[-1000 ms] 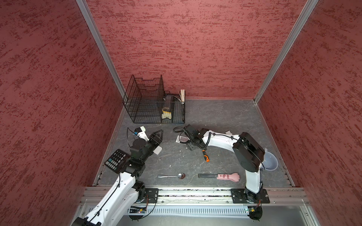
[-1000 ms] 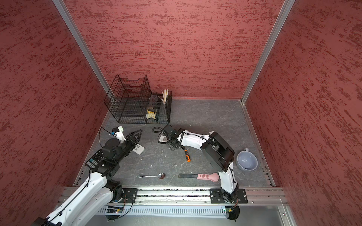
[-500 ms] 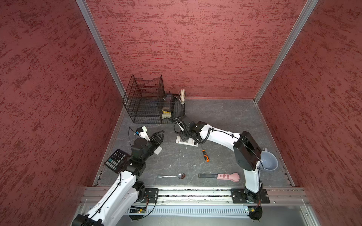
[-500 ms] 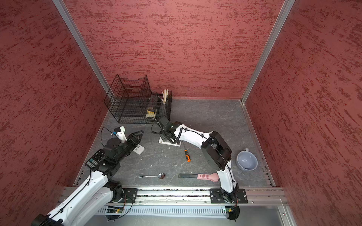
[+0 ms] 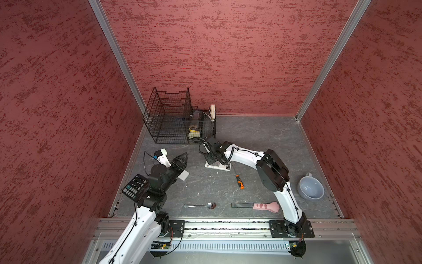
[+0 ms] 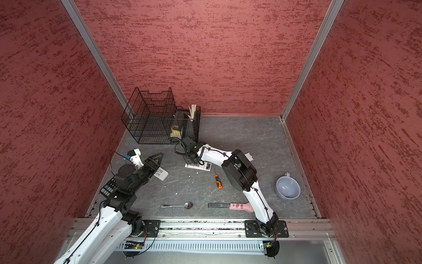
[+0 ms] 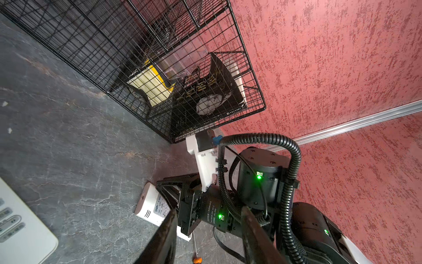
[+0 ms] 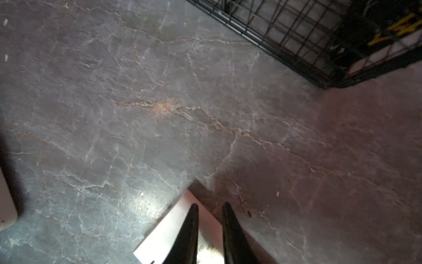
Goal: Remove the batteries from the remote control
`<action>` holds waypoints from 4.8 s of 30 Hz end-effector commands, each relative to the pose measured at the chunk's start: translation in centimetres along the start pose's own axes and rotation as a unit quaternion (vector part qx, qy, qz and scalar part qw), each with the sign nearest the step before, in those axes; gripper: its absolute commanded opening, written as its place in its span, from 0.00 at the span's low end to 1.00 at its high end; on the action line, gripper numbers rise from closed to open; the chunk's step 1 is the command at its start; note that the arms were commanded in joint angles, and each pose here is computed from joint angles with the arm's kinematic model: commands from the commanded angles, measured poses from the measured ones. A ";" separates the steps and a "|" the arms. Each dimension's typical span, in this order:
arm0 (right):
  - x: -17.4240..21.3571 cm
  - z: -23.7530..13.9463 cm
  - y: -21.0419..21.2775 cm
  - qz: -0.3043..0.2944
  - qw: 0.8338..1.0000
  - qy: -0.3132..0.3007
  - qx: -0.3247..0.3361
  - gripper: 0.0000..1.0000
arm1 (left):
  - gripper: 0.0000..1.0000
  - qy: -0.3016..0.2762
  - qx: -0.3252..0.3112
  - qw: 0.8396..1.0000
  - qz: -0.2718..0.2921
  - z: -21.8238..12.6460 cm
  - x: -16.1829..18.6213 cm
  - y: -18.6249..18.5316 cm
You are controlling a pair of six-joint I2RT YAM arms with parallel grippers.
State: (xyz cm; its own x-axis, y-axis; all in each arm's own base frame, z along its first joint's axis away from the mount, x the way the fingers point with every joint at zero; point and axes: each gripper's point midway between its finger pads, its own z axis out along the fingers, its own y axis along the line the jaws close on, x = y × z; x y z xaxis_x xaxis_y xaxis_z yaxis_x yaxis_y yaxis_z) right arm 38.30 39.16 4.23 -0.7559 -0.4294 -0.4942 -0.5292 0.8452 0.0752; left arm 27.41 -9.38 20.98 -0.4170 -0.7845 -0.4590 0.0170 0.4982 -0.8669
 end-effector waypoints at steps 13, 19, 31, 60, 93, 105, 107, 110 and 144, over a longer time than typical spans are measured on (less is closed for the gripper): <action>3.2 -0.3 0.6 0.004 0.999 0.034 -0.032 0.19 | 0.45 0.003 -0.013 1.000 -0.001 0.0 0.2 1.1; 4.0 -1.3 0.1 0.019 0.999 0.025 -0.024 0.20 | 0.45 0.005 -0.010 1.000 -0.003 0.2 0.3 1.1; 3.0 -8.2 -1.4 0.086 0.995 -0.046 -0.001 0.40 | 0.47 0.039 -0.018 0.999 0.014 1.3 0.8 0.8; 20.8 -10.3 -4.4 0.188 0.979 0.074 0.008 0.43 | 0.50 0.165 -0.031 0.982 0.082 7.0 6.2 -2.1; 11.3 -18.8 1.1 0.137 0.966 -0.112 -0.188 0.15 | 0.52 0.236 0.103 0.966 0.038 10.3 13.0 -6.4; 9.1 -20.2 1.8 0.181 0.932 -0.160 -0.271 0.13 | 0.52 0.232 0.126 0.962 0.067 9.5 14.0 -7.8; 9.0 -20.4 1.5 0.189 0.927 -0.166 -0.277 0.13 | 0.52 0.231 0.127 0.962 0.070 9.4 13.9 -7.9; 8.9 -20.4 1.1 0.197 0.925 -0.169 -0.278 0.13 | 0.51 0.229 0.133 0.961 0.073 9.2 13.8 -8.2; 7.2 -20.7 0.8 0.206 0.911 -0.178 -0.308 0.12 | 0.35 0.268 0.166 0.947 0.062 9.9 16.9 -9.2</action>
State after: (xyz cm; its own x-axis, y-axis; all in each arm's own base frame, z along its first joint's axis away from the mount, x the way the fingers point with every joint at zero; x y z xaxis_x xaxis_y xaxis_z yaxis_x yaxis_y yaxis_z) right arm 23.72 29.69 16.81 -0.8442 0.0823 -0.5297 -0.4010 0.5590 0.7258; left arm 29.21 -29.95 17.83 -0.7980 -0.3873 -0.4617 0.3045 0.4020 -0.8635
